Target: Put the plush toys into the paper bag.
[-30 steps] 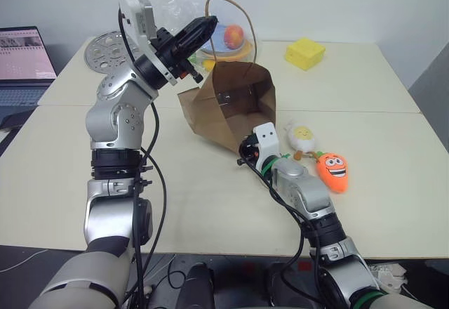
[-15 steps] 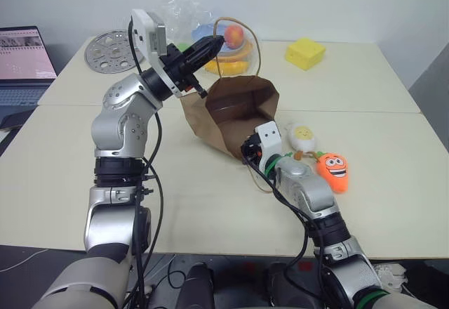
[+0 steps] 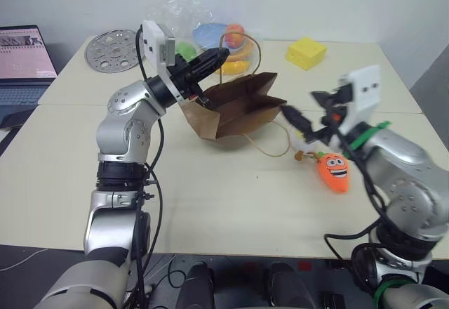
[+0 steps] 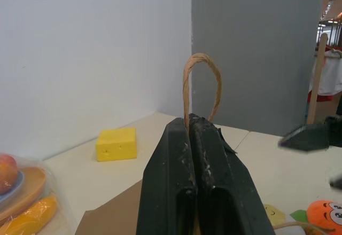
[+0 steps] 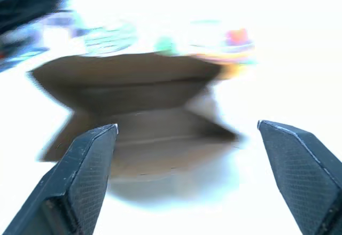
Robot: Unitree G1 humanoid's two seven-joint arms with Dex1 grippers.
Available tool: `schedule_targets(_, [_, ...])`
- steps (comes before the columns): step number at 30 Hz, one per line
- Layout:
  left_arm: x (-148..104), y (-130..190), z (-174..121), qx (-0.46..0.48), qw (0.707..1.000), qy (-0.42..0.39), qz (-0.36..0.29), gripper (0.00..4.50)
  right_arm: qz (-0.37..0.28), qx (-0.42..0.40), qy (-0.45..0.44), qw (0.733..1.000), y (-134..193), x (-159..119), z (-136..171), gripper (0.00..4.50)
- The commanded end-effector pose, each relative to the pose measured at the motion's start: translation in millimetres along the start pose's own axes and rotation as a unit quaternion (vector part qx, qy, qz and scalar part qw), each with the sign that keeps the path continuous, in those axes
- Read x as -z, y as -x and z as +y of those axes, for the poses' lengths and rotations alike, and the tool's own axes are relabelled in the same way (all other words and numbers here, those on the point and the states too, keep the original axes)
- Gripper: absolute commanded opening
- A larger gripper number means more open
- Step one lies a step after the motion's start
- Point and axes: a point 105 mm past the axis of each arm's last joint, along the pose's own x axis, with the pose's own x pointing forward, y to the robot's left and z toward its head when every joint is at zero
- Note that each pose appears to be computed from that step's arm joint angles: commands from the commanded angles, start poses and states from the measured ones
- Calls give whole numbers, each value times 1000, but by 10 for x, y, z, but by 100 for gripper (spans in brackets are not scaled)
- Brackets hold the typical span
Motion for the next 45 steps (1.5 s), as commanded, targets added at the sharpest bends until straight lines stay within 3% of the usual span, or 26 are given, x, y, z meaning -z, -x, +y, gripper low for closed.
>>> schedule_targets(1, [-174,-4,-48,17,999,-25,-20,0,23,84,45,995,256,103,-248,448])
schedule_targets(6, [-178,-3,-110,43,999,-19,-14,0,136,156,36,978,643,760,-476,448])
schedule_targets(12, [-172,50,-150,76,997,-26,12,0,183,140,3,973,768,1237,-267,448])
schedule_targets(16, [-176,71,-142,80,996,-27,19,0,171,148,-33,973,725,1305,-229,448])
schedule_targets(25, [-158,87,-150,75,997,-27,19,0,167,159,-13,973,694,1318,-325,448])
schedule_targets(28, [-162,94,-134,72,997,-29,20,0,166,158,-9,973,703,1313,-337,365])
schedule_targets(38, [-150,78,-130,71,997,-30,18,0,157,153,6,976,700,1307,-363,16])
schedule_targets(40, [-157,85,-124,71,997,-31,19,0,138,139,5,981,702,1201,-383,7])
schedule_targets(45, [-154,101,-119,76,996,-30,23,0,102,-15,30,994,704,786,-266,7])
